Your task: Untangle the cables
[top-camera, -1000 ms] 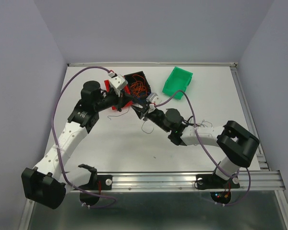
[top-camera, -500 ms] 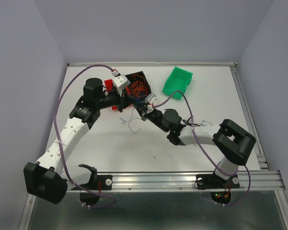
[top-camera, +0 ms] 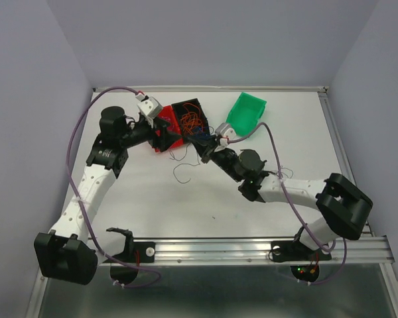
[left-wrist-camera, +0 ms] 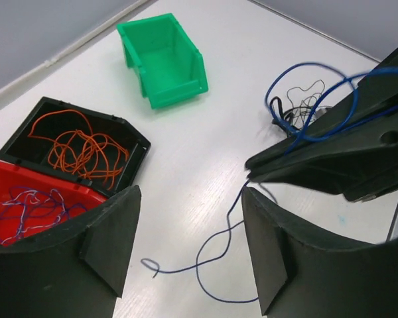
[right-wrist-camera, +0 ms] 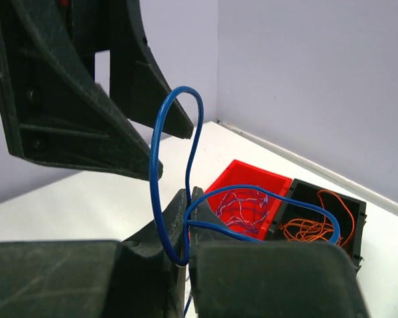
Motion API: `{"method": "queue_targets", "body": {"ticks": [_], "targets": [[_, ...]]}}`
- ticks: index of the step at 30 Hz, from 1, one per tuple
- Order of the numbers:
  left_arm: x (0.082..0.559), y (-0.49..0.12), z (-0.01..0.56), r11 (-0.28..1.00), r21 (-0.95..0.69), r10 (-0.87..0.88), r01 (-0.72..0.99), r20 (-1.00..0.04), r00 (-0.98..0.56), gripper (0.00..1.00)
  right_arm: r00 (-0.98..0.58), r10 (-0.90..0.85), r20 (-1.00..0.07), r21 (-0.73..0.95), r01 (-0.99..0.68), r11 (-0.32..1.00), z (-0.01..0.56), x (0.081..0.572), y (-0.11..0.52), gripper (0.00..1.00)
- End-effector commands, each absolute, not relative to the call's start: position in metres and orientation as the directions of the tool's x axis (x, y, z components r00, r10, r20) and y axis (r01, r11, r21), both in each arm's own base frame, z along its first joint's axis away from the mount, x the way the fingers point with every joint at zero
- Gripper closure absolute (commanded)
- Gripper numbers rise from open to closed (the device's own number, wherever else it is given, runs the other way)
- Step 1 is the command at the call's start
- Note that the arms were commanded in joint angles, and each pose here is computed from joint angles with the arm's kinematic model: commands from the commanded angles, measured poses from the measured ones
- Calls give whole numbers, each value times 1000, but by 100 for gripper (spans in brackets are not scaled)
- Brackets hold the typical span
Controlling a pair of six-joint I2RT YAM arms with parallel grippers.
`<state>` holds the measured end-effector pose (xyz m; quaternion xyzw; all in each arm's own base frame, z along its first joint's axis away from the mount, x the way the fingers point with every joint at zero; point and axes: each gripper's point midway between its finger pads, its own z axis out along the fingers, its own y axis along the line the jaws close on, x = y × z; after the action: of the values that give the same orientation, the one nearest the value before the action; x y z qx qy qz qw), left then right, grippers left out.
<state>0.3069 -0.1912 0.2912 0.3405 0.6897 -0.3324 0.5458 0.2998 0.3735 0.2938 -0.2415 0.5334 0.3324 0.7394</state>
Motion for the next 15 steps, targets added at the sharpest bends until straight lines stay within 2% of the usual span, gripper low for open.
{"method": "queue_targets", "body": {"ticks": [1,8,15], "targets": [[300,-183,331,551,13,41,835,-999,-12,23,139,293,-946,92,-752,653,320,298,365,99],[262,-187,343,452,145,57,880,-989,133,21,-15,240,-971,159,-790,593,319,289,376,100],[232,-196,332,319,220,60,922,-975,212,16,-61,295,-953,219,-812,540,334,276,373,99]]}}
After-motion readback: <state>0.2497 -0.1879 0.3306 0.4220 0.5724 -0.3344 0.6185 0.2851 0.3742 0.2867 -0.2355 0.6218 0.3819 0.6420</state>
